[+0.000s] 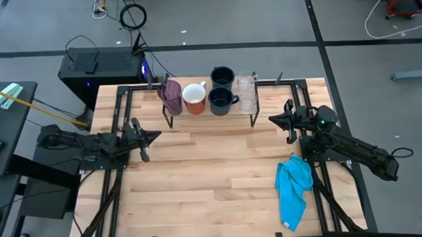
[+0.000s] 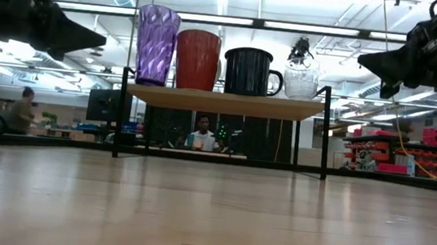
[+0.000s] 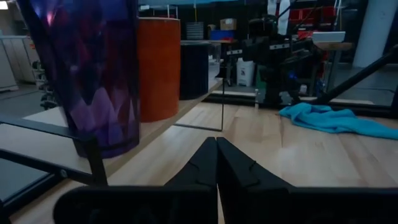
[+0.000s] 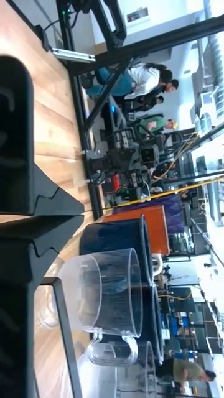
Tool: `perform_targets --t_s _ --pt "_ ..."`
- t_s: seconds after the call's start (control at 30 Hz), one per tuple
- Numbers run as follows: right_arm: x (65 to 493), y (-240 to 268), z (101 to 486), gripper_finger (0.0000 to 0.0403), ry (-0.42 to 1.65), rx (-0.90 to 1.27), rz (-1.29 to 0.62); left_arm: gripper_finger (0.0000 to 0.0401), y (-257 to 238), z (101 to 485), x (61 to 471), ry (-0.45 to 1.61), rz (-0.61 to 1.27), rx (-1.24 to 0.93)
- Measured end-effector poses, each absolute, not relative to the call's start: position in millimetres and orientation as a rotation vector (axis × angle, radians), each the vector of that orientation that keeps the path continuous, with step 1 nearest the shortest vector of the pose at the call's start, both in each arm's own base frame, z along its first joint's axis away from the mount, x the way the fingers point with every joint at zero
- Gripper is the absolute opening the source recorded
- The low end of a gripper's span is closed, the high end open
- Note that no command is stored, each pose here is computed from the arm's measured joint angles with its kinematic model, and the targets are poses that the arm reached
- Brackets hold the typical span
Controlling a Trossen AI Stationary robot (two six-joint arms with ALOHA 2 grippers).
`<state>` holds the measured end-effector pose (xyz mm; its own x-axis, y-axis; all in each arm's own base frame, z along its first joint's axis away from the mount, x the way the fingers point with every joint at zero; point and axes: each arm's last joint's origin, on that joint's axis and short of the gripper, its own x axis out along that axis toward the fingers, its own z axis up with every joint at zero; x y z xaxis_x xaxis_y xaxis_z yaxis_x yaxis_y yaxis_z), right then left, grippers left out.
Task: Stack small to large cups/mugs on shelf
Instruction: Return to Home Position
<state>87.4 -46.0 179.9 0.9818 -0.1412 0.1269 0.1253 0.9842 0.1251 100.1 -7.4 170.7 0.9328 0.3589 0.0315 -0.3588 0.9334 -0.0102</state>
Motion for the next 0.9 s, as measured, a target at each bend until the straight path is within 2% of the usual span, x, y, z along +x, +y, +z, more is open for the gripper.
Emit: perform_targets --t_s 0.63,0.9 --pt "87.7 -47.6 174.9 0.0003 -0.093 0.128 -0.181 0.0004 -5.7 172.6 93.6 -0.068 0.356 -0.007" --pt "86.0 -47.3 176.7 0.0004 -0.107 0.08 -0.174 0.0005 9.8 172.6 93.6 -0.064 0.5 0.018"
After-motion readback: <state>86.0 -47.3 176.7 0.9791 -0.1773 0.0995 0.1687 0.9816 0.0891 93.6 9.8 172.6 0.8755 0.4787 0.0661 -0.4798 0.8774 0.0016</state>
